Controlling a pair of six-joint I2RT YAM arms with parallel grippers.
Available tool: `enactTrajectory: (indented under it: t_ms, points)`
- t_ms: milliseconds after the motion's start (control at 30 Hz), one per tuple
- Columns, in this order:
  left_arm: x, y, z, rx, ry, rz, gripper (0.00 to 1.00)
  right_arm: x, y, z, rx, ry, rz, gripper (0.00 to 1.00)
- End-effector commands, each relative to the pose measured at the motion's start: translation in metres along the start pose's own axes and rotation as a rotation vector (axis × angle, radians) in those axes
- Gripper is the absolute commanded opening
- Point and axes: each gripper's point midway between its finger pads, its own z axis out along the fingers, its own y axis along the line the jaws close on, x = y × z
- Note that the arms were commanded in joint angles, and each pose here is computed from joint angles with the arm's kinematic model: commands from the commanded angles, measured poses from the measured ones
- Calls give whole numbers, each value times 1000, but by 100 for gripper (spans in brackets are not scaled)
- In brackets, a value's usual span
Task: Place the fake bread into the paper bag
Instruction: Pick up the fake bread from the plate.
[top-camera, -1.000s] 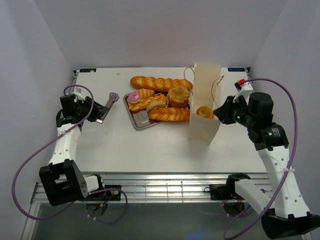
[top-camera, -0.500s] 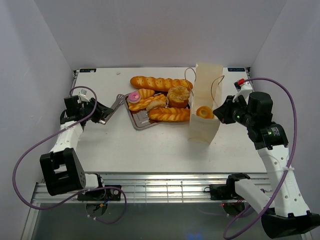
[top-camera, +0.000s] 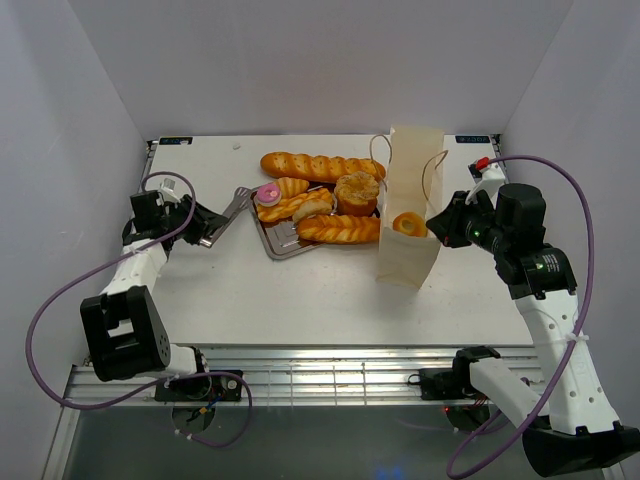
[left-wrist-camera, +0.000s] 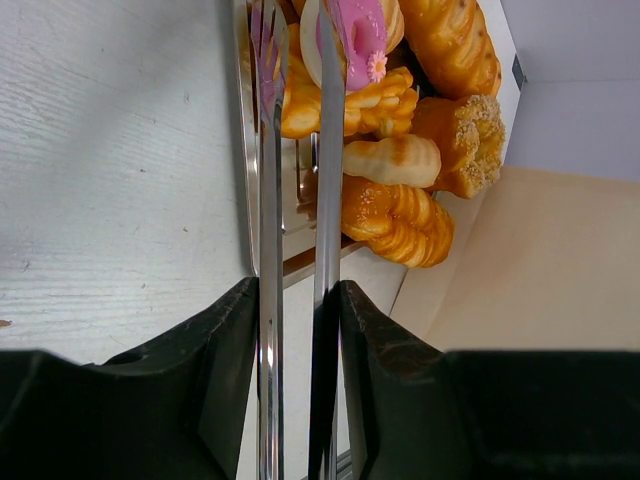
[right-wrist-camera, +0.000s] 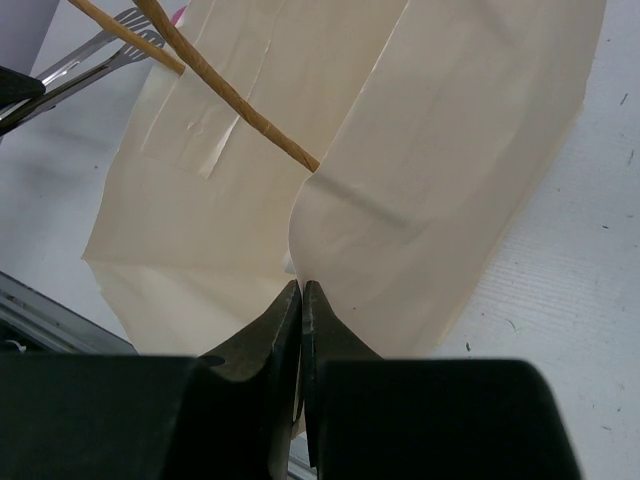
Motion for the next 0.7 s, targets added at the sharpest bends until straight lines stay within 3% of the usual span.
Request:
enactTrajectory:
  t_ms: [0,667]
  points:
    - [-7,-12,-1,52,-8,49,47,1,1,-4,10,22,7,8]
    - [-14,-18,11,77,0,64,49,-2,3,-3,2,21,14,8]
